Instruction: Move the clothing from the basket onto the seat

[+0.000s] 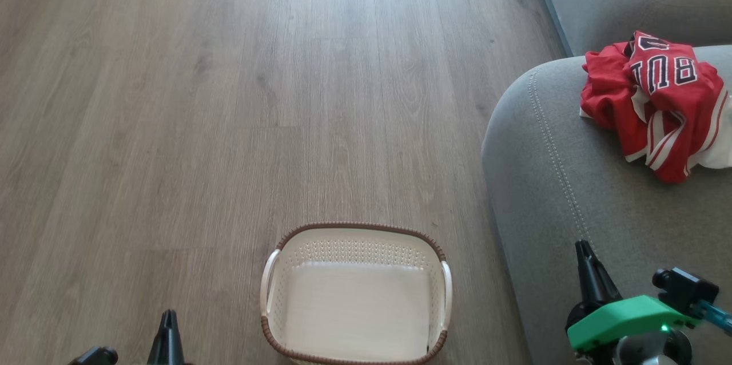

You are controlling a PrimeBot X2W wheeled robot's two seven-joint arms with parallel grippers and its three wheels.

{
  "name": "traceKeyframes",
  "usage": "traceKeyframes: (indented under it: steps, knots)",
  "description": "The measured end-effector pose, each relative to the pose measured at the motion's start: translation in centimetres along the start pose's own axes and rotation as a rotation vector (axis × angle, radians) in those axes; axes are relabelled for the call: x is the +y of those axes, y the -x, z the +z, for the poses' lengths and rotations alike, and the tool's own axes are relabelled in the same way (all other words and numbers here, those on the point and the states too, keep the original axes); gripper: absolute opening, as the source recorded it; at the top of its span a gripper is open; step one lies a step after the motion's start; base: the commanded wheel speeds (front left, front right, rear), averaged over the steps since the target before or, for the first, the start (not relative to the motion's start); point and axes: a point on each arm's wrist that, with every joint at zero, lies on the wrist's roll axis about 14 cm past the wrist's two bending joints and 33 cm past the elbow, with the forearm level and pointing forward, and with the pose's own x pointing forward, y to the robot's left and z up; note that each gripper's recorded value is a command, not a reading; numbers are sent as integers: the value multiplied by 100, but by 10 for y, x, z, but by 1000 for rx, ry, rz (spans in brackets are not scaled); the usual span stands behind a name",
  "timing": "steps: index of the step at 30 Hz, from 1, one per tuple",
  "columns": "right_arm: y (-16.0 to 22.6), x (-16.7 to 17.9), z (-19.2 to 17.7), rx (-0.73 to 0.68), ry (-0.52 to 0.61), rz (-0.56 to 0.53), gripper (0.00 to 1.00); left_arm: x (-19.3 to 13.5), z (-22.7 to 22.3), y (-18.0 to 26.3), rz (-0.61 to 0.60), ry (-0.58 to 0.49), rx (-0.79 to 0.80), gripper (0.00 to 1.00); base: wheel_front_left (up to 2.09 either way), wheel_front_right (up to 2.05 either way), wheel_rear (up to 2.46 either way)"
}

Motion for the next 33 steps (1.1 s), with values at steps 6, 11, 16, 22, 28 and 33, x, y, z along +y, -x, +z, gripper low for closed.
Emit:
traceKeyframes:
  steps: [6, 11, 16, 22, 28, 33]
  knots:
    - [0, -3, 0, 4, -68, -14, 0, -1, 0, -2, 3, 70, 11, 0, 0, 0, 0]
    - [-1, -4, 1, 3, -115, -20, 0, -2, 2, -4, -1, 111, 14, 0, 0, 0, 0]
    - [-5, -3, 8, -13, -173, -20, 0, -6, 8, -8, -16, 169, 8, 0, 0, 0, 0]
    - [-5, -6, 9, -13, -242, -33, 0, -7, 7, -9, -17, 234, 22, 0, 0, 0, 0]
    - [-5, -8, 9, -10, -311, -40, 0, -8, 11, -12, -21, 302, 23, 0, 0, 0, 0]
    - [-8, -7, 13, -18, -369, -36, 0, -14, 15, -15, -43, 356, 24, 0, 0, 0, 0]
